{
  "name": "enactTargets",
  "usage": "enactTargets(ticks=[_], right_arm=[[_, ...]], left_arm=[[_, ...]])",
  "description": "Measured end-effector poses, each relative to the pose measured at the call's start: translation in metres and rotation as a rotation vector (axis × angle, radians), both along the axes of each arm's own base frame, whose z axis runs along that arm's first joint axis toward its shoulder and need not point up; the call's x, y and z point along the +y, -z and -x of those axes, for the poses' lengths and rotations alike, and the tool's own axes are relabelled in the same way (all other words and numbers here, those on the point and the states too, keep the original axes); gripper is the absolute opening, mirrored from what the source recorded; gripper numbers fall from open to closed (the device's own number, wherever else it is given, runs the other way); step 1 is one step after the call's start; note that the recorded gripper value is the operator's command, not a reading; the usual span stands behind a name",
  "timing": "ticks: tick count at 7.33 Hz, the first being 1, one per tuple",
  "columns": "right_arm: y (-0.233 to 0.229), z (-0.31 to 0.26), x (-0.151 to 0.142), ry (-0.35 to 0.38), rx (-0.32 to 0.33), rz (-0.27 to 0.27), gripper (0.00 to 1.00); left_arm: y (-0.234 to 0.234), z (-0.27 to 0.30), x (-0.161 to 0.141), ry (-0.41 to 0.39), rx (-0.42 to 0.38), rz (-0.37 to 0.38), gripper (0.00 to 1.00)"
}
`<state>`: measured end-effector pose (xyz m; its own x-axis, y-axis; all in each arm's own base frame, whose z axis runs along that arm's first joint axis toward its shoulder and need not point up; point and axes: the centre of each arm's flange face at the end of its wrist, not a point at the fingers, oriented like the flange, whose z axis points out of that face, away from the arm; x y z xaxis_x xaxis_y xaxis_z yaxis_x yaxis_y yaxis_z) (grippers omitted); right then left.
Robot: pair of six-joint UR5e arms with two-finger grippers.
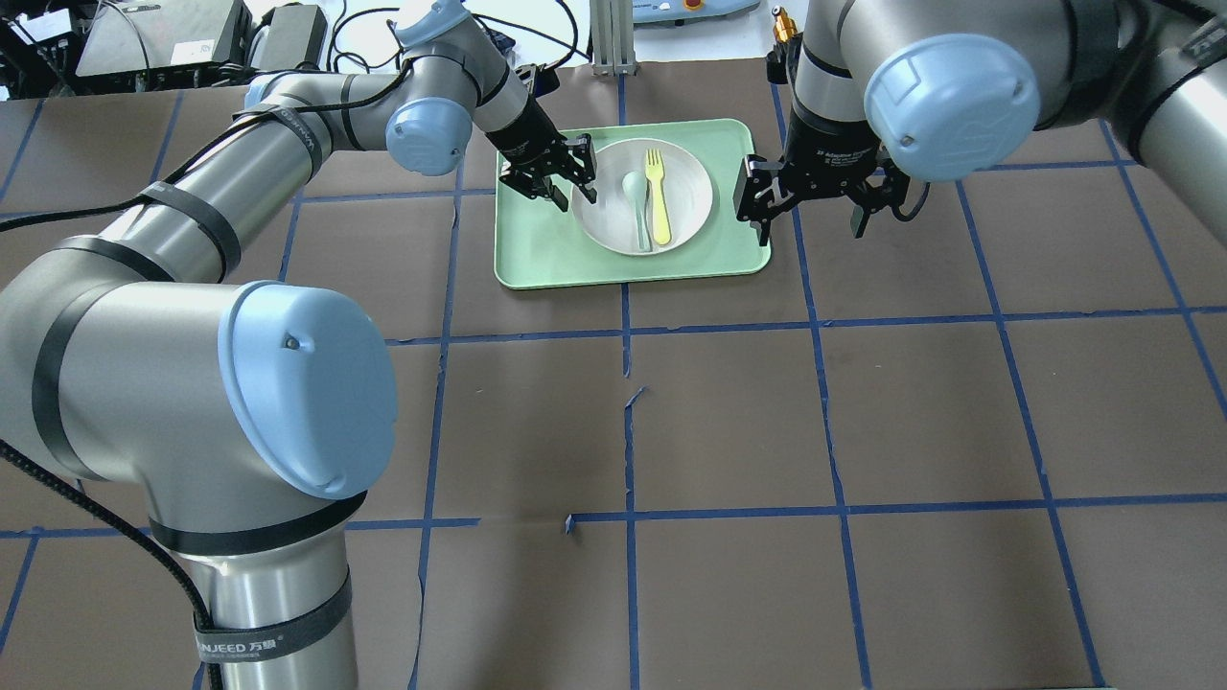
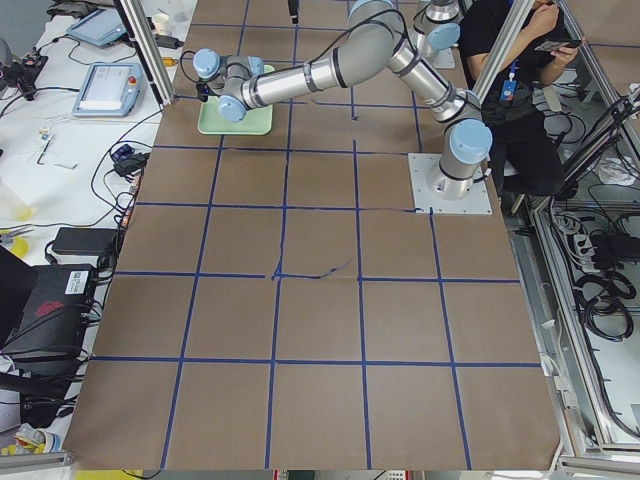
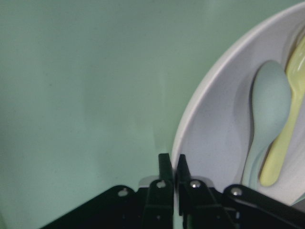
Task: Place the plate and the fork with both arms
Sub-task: 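Release the plate with the left gripper while the right gripper reaches the fork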
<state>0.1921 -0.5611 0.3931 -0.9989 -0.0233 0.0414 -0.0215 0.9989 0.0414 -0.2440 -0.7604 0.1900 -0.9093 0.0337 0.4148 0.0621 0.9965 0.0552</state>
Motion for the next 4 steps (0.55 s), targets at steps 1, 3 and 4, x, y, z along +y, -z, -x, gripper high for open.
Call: enactTargets(ticks=[1,3,4], right_arm=[[0.005,-0.002,-0.019,0.002,-0.010,0.079,1.00],[0.024,-0.011,-0.069,0.009,-0.031,0.214,0.67],[0.037,-0.021,-0.094,0.016,-0.050,0.236,0.67]], left_arm=[[-0.020,-0.008,0.004,-0.004,-0.025,0.009,1.00],[-0.066,-0.049,0.025,0.008,-0.178,-0.017,1.00],[-0.087,-0.067,0.042,0.023,-0.248,-0.040,1.00]])
